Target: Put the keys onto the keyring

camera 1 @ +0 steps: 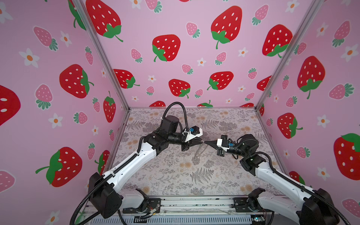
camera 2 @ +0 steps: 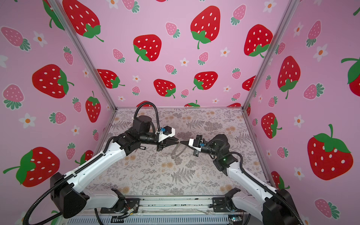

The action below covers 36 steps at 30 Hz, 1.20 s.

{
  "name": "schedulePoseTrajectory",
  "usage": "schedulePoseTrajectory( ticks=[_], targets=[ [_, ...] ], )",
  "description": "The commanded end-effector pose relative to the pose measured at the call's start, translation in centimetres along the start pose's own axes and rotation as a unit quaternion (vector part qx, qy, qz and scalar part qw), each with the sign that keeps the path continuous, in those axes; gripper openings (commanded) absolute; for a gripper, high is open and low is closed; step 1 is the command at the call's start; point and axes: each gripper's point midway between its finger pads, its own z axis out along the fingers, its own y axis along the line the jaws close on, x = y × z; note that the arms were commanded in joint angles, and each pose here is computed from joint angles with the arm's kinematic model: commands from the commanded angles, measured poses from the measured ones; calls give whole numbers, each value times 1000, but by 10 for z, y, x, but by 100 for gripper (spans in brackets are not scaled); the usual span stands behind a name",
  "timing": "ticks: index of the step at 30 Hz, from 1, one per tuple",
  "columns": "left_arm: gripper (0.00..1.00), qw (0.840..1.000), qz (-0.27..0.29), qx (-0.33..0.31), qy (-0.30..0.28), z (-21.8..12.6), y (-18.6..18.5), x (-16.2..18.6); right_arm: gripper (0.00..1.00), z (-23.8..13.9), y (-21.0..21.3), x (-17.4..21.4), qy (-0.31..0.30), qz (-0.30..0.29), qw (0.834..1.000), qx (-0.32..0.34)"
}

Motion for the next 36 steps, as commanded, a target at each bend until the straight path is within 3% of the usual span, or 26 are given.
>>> schedulePoseTrajectory(
  ticks=[1, 8, 14, 17, 19, 27, 36],
  targets=[
    [16, 999, 34, 16, -21, -3, -4, -20, 0, 0, -6, -20, -26, -22, 999, -4],
    [2, 999, 38, 29, -22, 3, -9, -22, 0, 0, -7, -18, -25, -18, 1000, 2],
    [0, 999, 38, 31, -20, 3, -11, -24, 0, 1, -7, -14, -19, -14, 1000, 0],
    [0, 1000, 26, 15, 4, 0, -6, -21, 24, -1, -20, -2, 20, -13, 999, 41],
    [0, 999, 14, 0, 37, -3, -2, -16, 27, -6, -28, 3, 48, -37, 996, 69],
    [0, 988, -18, -21, 154, -18, 1, -13, 27, -12, -34, 8, 141, -115, 982, 48],
    [0, 975, -48, -45, 213, -19, 10, -25, 22, -3, -29, -4, 124, -155, 980, 34]
  ],
)
